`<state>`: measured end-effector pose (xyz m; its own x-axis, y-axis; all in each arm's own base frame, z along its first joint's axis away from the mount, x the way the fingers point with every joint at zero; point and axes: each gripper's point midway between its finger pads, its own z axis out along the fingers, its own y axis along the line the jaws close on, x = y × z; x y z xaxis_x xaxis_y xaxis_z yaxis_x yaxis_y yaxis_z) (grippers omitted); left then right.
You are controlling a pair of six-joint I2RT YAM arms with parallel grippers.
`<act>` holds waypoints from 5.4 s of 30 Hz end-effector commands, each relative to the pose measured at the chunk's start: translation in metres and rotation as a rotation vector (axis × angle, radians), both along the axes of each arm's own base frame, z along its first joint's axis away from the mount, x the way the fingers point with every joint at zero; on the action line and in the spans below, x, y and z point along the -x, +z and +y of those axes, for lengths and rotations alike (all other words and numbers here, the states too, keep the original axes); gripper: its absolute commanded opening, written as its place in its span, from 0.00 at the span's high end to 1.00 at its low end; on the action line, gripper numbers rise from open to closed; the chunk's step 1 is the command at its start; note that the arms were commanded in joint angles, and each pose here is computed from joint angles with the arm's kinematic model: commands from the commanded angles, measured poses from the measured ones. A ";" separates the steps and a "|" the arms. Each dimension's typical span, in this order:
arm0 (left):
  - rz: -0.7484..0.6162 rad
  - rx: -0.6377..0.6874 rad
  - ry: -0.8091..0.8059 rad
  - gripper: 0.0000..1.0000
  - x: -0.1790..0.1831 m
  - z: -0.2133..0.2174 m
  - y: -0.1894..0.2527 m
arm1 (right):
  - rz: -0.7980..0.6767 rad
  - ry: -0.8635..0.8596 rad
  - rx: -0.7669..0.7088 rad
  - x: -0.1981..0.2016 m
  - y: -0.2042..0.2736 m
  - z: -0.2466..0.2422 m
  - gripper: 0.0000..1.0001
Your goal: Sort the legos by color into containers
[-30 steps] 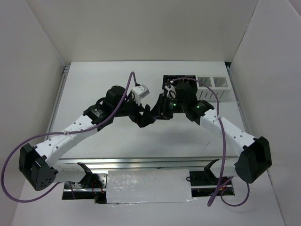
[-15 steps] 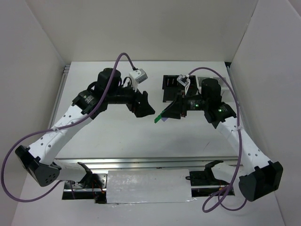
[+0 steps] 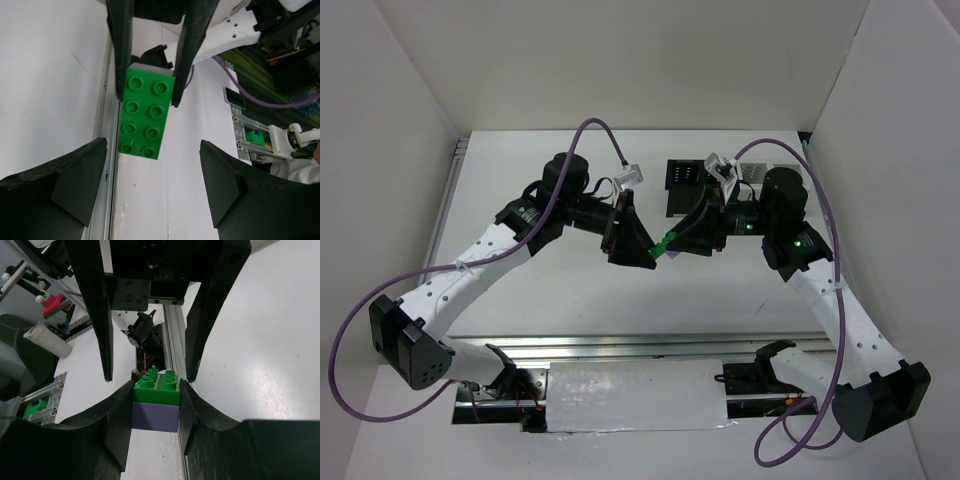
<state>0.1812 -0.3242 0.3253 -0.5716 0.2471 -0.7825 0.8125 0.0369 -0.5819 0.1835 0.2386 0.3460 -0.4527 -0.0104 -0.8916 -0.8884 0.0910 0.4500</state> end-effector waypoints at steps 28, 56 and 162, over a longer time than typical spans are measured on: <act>-0.020 0.162 -0.166 0.71 0.013 -0.012 0.029 | -0.096 0.028 -0.082 0.006 0.029 0.006 1.00; -0.098 0.122 0.112 1.00 -0.029 0.004 0.035 | -0.013 0.045 -0.042 0.007 -0.002 -0.004 1.00; -0.241 -0.268 0.645 0.01 -0.103 0.049 -0.029 | 0.598 -1.116 0.150 -0.152 -0.042 -0.063 1.00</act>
